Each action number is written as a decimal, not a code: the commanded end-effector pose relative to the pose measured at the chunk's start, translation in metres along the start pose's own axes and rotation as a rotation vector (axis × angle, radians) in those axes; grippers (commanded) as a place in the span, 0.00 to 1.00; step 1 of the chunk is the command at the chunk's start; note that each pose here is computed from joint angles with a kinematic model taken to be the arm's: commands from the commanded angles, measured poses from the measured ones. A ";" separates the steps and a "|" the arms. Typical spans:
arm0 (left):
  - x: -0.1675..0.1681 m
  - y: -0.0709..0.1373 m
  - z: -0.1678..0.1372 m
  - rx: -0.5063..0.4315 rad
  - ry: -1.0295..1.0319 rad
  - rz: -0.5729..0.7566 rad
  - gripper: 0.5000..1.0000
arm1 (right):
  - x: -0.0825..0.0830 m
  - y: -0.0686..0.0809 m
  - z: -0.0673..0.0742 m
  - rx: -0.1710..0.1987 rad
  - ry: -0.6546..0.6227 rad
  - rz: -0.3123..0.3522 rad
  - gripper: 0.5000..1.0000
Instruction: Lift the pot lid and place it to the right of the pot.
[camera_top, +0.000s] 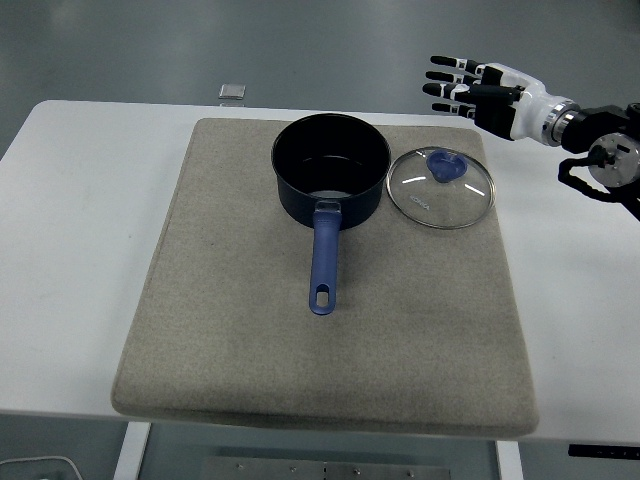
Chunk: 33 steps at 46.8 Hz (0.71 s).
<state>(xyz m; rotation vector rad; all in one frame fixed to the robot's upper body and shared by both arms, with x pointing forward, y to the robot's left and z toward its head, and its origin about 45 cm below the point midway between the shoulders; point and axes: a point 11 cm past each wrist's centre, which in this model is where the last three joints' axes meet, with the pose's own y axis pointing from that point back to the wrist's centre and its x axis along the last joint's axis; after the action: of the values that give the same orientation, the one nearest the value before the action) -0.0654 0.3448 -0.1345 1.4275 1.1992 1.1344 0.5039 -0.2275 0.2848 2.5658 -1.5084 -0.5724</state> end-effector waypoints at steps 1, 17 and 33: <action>0.000 0.000 0.000 0.000 0.000 0.001 1.00 | 0.001 0.000 0.001 0.010 -0.092 -0.004 0.81; 0.000 0.000 0.000 -0.001 0.000 -0.001 1.00 | -0.004 -0.001 0.014 0.037 -0.307 -0.050 0.81; 0.000 0.000 0.000 -0.001 0.000 -0.001 1.00 | 0.000 -0.001 0.015 0.035 -0.298 -0.038 0.81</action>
<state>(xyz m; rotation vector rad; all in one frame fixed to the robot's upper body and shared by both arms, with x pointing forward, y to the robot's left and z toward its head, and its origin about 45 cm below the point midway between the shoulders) -0.0653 0.3447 -0.1345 1.4272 1.1989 1.1345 0.4990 -0.2249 0.2716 2.6361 -1.5649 -0.9768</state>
